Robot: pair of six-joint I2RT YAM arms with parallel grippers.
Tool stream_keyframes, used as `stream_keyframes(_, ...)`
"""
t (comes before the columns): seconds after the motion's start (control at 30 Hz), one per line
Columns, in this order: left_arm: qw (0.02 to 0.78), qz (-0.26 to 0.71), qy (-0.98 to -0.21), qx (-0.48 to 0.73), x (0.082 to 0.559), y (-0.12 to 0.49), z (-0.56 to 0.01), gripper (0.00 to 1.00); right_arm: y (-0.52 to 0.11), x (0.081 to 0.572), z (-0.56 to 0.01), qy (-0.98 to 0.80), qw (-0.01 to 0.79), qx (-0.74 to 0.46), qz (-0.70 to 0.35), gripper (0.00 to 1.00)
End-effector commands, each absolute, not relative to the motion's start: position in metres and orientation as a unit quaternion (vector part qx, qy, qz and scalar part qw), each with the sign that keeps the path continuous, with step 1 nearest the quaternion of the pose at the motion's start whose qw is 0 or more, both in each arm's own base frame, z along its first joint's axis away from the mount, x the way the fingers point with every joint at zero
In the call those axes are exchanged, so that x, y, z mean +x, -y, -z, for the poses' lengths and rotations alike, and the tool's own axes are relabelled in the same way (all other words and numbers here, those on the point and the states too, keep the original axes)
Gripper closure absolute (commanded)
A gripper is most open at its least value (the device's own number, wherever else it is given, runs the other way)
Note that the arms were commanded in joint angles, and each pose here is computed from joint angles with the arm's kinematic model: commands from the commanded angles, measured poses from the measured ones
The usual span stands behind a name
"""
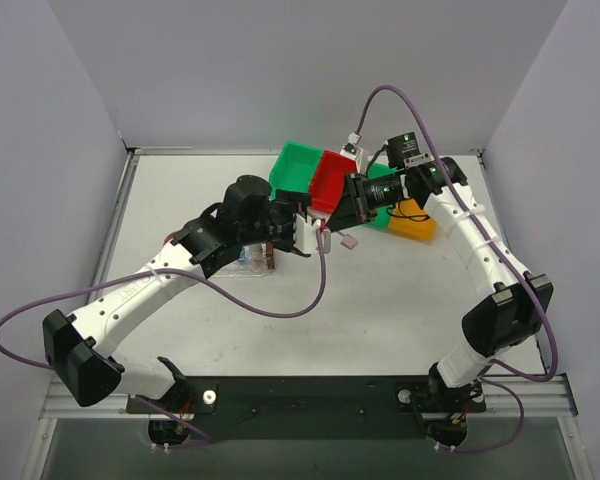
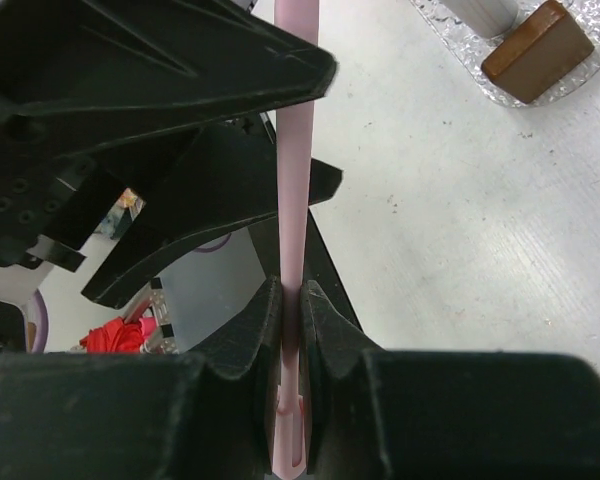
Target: Prepare toiletry sets of a toothbrush and toothpaste on the tray
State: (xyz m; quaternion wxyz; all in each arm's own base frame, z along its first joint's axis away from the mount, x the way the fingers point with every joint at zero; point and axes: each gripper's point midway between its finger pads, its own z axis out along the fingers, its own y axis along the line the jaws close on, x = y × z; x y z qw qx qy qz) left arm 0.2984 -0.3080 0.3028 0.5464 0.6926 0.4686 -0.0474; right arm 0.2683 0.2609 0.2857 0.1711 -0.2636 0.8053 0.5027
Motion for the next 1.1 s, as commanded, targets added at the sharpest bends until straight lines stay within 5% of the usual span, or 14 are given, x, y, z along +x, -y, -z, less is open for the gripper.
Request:
stream_keyframes(0.0, 0.558, 0.009, -0.46, 0.691, 0.308, 0.312, -0.306, 0.31, -0.267, 0.256, -0.296, -0.785, 0.161, -0.282, -0.528, 1.0)
stream_keyframes(0.27, 0.561, -0.005, -0.459, 0.689, 0.309, 0.317, -0.3, 0.62, -0.267, 0.253, -0.297, -0.783, 0.158, -0.282, -0.531, 1.0)
stream_keyframes(0.43, 0.552, -0.02, -0.455, 0.699, 0.305, 0.316, -0.293, 1.0, -0.267, 0.251, -0.297, -0.781, 0.158, -0.284, -0.533, 0.91)
stream_keyframes(0.67, 0.552, 0.0, -0.463, 0.694, 0.293, 0.314, -0.286, 1.0, -0.26, 0.262, -0.315, -0.783, 0.211, -0.293, -0.506, 0.64)
stream_keyframes(1.07, 0.615, 0.1, -0.573, 0.533, 0.294, 0.277, -0.292, 1.0, -0.211, 0.297, -0.379, -0.771, 0.378, -0.286, -0.424, 0.58)
